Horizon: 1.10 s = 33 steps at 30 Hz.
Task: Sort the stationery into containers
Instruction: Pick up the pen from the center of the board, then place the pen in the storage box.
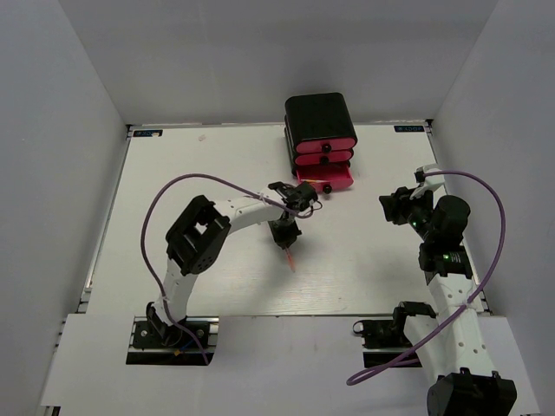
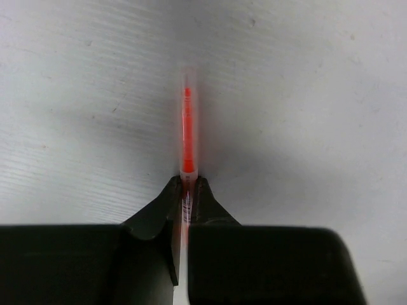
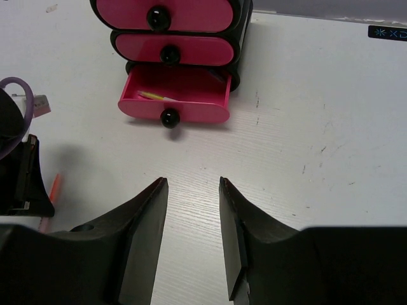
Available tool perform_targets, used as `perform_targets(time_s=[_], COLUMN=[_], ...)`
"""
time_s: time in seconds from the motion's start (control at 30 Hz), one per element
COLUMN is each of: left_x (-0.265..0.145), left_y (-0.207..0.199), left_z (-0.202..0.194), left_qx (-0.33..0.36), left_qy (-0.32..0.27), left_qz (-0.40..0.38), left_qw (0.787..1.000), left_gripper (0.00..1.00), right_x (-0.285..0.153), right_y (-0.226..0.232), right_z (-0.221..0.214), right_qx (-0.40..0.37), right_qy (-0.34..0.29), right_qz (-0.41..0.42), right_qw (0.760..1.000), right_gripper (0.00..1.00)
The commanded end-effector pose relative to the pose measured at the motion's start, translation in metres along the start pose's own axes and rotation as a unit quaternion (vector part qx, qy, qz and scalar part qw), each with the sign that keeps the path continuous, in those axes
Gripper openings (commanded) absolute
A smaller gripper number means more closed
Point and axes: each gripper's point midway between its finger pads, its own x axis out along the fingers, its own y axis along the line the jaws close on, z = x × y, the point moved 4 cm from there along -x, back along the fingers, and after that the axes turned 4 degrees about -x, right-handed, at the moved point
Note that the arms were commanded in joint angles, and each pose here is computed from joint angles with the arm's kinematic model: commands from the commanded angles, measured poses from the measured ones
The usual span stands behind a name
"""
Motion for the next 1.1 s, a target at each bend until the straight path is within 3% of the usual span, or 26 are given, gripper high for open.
perform_targets(time_s=[0.0, 0.1, 0.13, 0.17, 0.2, 0.23, 0.33, 0.37, 0.47, 0.53, 0.57, 0.87, 1.07], left_x=[0.010, -0.017, -0.050, -0.064, -0.071, -0.099, -0.125, -0.136, -0.151, -0.142, -0.153, -0.156, -0.144], left_y=[0.019, 0.013, -0.006, -0.009, -0.011, -0.025, -0.044, -0.055, -0.079, -0.095, -0.106, -0.162, -0.183], left_z=[-0.004, 0.006, 0.019, 0.027, 0.030, 0.038, 0.044, 0.052, 0.070, 0.078, 0.088, 0.137, 0.158], left_qx=[0.076, 0.201, 0.230, 0.313, 0.347, 0.420, 0.503, 0.547, 0.597, 0.614, 0.618, 0.612, 0.595], left_qy=[-0.011, -0.063, -0.110, -0.145, -0.169, -0.220, -0.266, -0.295, -0.348, -0.362, -0.393, -0.511, -0.538], left_qz=[0.007, -0.062, -0.147, -0.176, -0.200, -0.258, -0.305, -0.305, -0.290, -0.276, -0.270, -0.235, -0.206], left_qw=[0.997, 0.976, 0.956, 0.922, 0.900, 0.842, 0.764, 0.721, 0.662, 0.645, 0.625, 0.556, 0.561], left_gripper=[0.00, 0.00, 0.00, 0.00, 0.00, 0.00, 0.00, 0.00, 0.00, 0.00, 0.00, 0.00, 0.00], right_x=[-0.001, -0.001, -0.001, -0.001, -0.001, -0.001, -0.001, -0.001, -0.001, -0.001, -0.001, -0.002, -0.003], right_y=[0.001, 0.002, 0.002, 0.003, 0.002, 0.003, 0.003, 0.003, 0.002, 0.003, 0.003, 0.006, 0.006], right_z=[0.013, 0.013, 0.013, 0.014, 0.014, 0.012, 0.013, 0.012, 0.012, 0.012, 0.012, 0.013, 0.016], right_qx=[-0.009, -0.009, -0.009, -0.010, -0.010, -0.010, -0.011, -0.010, -0.012, -0.012, -0.012, -0.012, -0.012], right_qy=[-0.029, -0.029, -0.029, -0.031, -0.031, -0.030, -0.031, -0.029, -0.031, -0.031, -0.032, -0.034, -0.038], right_qz=[0.005, 0.008, 0.009, 0.010, 0.009, 0.011, 0.013, 0.013, 0.012, 0.015, 0.015, 0.021, 0.020], right_qw=[1.000, 1.000, 0.999, 0.999, 0.999, 0.999, 0.999, 0.999, 0.999, 0.999, 0.999, 0.999, 0.999], right_gripper=[0.44, 0.44, 0.44, 0.44, 0.44, 0.44, 0.44, 0.44, 0.44, 0.44, 0.44, 0.44, 0.44])
